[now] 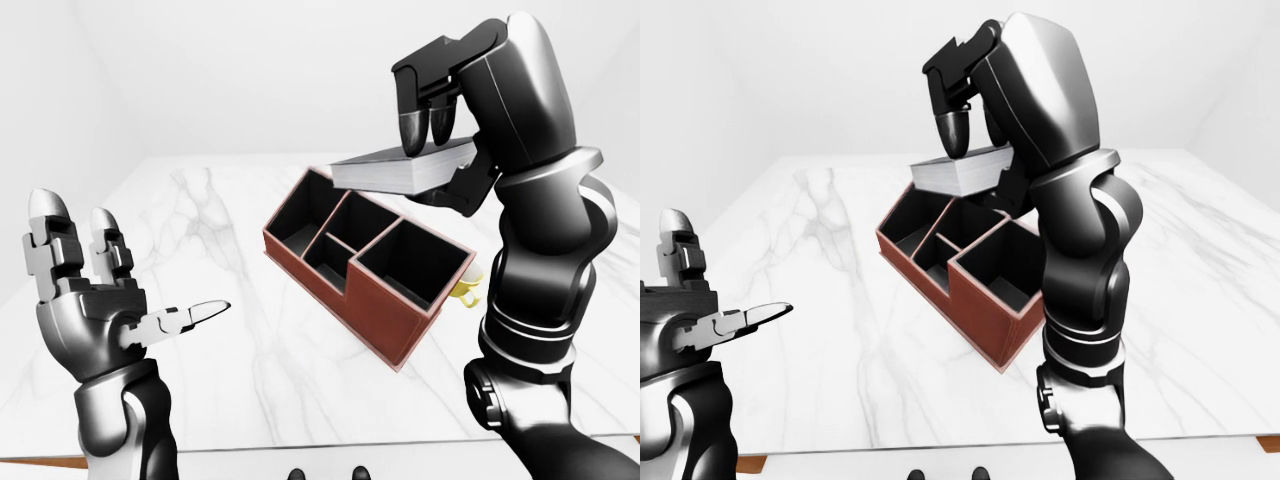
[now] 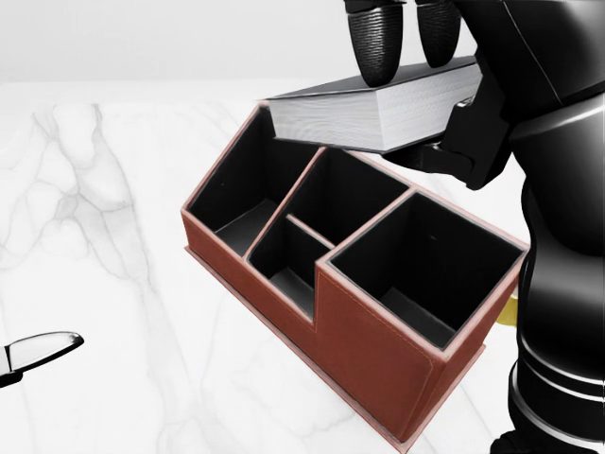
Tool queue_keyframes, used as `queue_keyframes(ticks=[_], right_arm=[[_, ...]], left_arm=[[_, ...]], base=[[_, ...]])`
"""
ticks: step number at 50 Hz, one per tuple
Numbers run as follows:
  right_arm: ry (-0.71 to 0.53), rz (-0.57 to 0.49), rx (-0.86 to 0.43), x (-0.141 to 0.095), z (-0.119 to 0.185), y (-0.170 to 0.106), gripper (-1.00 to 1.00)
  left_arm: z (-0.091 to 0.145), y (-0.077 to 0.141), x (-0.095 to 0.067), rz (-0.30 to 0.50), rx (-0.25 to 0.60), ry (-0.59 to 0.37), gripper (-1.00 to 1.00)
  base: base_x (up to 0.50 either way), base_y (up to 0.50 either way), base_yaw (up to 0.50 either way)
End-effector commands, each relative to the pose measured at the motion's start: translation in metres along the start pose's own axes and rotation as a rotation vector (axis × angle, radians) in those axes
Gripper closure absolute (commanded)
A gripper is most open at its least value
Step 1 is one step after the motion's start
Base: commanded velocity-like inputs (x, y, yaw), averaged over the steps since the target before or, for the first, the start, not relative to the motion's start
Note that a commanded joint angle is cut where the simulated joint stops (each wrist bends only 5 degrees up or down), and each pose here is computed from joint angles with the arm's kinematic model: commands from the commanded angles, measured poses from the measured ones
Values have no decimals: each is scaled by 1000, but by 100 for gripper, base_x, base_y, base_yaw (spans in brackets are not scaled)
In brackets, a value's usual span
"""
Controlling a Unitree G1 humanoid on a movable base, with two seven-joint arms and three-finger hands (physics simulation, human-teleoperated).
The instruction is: Pick up the book and place it in the right compartment of the caddy.
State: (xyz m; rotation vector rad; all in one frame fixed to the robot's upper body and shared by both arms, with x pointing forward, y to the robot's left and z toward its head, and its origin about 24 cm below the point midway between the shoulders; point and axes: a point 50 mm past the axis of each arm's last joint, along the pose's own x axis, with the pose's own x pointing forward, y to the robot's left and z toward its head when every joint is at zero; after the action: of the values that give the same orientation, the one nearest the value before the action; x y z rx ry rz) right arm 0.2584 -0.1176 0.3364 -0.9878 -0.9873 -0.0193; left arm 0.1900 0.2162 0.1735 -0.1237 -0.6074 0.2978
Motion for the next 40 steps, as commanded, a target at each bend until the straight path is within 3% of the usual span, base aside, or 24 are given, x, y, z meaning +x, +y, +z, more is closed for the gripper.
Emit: queue_keyframes(ticks=[1,25,40], right_arm=[[56,-46,-5,-2,-18,-6,100],[151,-52,-6,-8,-47,-8,100],[229,-3,-14,-17,-65,0,100]], left_arm=[[0,0,0,0,0,-1,-100],[-1,1,-1,1,0,0,-100],[1,0,0,2,0,-1,-100]], base=[[0,0,0],[0,0,0],[0,0,0]])
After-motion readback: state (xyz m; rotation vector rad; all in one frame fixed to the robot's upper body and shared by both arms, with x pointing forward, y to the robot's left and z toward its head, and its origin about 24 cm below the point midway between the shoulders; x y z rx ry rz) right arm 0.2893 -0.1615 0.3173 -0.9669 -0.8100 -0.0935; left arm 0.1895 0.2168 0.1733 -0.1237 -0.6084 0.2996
